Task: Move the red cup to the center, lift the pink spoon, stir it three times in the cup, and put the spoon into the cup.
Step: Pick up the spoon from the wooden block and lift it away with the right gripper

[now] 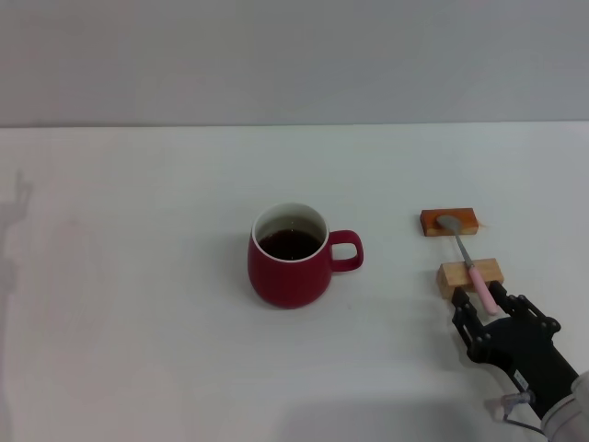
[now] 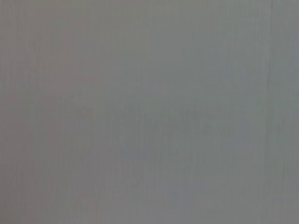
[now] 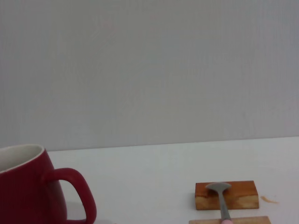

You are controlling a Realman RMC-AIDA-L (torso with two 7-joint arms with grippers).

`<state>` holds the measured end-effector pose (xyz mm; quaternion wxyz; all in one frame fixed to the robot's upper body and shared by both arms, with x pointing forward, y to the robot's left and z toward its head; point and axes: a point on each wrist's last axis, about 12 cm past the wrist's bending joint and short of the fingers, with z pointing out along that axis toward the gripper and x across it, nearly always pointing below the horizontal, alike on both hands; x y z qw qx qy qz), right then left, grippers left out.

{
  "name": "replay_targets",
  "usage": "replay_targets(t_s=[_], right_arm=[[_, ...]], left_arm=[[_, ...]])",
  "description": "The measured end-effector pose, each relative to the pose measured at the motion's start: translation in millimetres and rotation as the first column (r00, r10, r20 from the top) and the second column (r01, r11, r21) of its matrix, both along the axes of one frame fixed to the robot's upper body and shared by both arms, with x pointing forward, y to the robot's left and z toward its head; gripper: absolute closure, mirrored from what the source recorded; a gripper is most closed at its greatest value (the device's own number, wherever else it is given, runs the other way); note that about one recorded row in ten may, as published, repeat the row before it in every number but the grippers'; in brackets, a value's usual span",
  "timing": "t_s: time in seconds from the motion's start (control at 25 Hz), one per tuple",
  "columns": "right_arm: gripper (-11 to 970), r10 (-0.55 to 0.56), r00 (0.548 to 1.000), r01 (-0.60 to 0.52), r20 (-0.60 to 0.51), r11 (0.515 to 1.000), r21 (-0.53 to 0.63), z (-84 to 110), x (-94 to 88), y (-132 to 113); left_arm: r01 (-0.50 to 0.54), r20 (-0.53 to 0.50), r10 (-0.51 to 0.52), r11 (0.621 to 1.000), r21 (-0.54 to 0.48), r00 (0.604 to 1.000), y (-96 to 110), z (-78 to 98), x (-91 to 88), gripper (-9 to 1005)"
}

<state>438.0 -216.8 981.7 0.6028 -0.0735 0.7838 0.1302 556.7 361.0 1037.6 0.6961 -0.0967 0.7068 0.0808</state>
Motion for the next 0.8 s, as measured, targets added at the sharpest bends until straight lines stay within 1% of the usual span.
replay_targets(t_s=[0.32,0.8], right_arm=[[472,-0.007,1.0,0.008,0.009,1.0,-0.003,1.2,1.4,-1.5],[475,-0.012,1.0,0.012,0.012,1.0,0.0,1.6,2.2,-1.2]], left_arm=[[-0.005,0.001,0.005,1.0,0.0,1.0,1.0,-0.9,-2.2,150],[-0.011,0.003,0.011,1.0,-0.001,1.0,2.7,-1.5,-4.5,150]])
